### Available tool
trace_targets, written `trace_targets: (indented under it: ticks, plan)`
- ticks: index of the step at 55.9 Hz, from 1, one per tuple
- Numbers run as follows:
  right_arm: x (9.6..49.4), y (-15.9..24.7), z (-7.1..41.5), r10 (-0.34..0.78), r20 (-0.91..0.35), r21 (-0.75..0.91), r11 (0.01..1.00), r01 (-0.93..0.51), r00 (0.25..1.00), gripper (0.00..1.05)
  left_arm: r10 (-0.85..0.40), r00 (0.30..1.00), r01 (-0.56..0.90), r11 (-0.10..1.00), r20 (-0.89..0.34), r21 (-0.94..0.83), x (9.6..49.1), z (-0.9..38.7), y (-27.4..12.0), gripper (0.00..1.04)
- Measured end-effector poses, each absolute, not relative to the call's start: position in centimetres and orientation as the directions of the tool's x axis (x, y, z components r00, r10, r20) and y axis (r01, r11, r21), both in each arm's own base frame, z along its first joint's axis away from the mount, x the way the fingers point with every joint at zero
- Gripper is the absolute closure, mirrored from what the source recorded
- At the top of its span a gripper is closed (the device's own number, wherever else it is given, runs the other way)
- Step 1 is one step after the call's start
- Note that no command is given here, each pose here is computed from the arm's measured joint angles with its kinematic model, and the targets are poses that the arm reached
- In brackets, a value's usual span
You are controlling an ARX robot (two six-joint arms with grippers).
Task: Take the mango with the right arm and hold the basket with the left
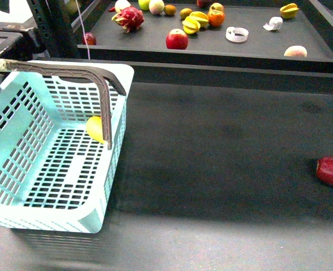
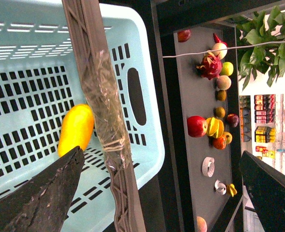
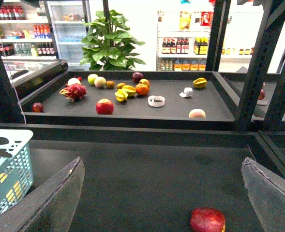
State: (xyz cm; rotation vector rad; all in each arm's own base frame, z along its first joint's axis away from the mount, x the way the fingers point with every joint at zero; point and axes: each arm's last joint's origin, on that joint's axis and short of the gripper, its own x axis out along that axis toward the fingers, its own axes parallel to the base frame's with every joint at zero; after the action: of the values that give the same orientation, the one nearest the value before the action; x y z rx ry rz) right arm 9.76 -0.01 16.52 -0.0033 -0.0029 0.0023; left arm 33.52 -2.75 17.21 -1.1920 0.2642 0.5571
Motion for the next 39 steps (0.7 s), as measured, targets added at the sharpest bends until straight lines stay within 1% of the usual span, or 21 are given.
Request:
trace_targets:
  ticks: [5,16,23,31,39]
  plan:
    - [9.8,0.0,16.5,0.002,0.003,-0.003,1.000,-0.002,1.000,0.08,0.296,0.839,-0.529,0.249,-0.456,-0.811,31.7,18.3,-1.2,0.08]
    - [9.8,0.0,16.5,0.002,0.003,-0.003,1.000,-0.002,1.000,0.08,0.407,0.807,-0.544,0.228,-0.428,-0.808,26.3,19.7,3.1,0.08]
    - [9.8,0.0,16.5,0.002,0.003,-0.003,1.000,-0.002,1.000,0.08,0.481,0.777,-0.565,0.250,-0.406,-0.786,22.7,19.6,4.8,0.08]
    - [9.8,0.0,16.5,0.002,0.003,-0.003,1.000,-0.002,1.000,0.08,0.523,0.741,-0.605,0.246,-0.421,-0.757,19.2,18.5,6.3,0.08]
    - [9.8,0.0,16.5,0.002,0.003,-0.003,1.000,-0.002,1.000,0.08,0.548,0.729,-0.611,0.252,-0.409,-0.751,18.0,18.6,7.0,0.08]
